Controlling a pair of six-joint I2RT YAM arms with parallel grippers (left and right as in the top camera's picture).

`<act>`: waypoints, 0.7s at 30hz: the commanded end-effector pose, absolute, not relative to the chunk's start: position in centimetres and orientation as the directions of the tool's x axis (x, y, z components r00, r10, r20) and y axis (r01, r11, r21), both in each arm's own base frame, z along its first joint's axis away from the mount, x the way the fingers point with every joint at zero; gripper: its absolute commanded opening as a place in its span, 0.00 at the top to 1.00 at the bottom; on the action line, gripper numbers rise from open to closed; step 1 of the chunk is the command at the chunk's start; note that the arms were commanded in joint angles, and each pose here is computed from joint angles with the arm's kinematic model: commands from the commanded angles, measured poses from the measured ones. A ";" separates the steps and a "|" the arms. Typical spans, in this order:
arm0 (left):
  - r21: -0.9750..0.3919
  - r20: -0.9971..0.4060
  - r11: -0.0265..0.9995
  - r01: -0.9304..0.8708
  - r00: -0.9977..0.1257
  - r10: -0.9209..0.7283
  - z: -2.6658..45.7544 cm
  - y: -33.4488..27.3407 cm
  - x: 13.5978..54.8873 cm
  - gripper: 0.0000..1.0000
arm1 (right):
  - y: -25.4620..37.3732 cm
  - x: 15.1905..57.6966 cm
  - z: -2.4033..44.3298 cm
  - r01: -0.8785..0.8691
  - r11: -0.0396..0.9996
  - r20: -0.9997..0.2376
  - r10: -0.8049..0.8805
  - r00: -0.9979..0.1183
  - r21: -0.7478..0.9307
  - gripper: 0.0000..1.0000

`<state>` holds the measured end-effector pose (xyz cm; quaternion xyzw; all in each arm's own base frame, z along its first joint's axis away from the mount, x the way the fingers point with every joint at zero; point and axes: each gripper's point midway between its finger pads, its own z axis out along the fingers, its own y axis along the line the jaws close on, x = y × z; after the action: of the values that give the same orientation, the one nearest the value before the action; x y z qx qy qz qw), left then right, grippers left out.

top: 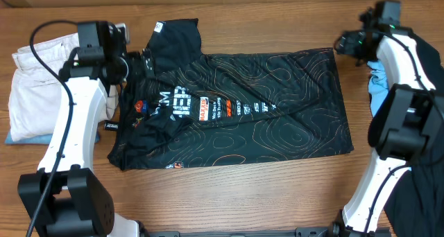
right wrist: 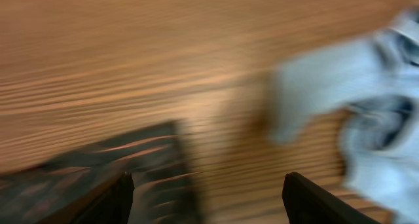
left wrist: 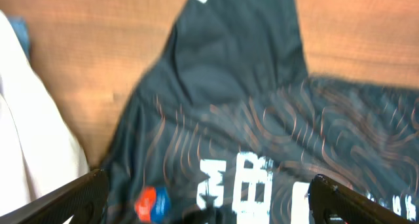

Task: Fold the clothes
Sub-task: 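Move both grippers to the jersey's far shoulder corners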

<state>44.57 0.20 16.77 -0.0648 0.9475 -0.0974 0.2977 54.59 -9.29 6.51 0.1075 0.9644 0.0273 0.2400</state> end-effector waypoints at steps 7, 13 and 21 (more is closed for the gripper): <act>-0.157 -0.649 0.988 0.007 -0.754 -0.098 13.7 1.3 53.1 0.00 | -2.7 52.9 12.8 0.078 0.987 -0.452 0.135 -0.882 0.142 0.23; -0.160 -0.670 0.987 -0.002 -0.734 -0.110 7.7 2.1 56.7 0.00 | -2.8 51.0 11.9 0.095 0.985 -0.375 0.143 -0.916 0.143 0.24; -0.236 -0.658 0.972 0.005 -0.736 -0.156 2.4 1.3 58.9 0.06 | -2.7 50.0 11.5 0.120 0.981 -0.328 0.164 -0.930 0.150 0.27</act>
<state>57.73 1.68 2.99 -0.0390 0.9296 -0.0893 0.3555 49.78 -2.54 10.05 0.0626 0.9835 0.0630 0.1579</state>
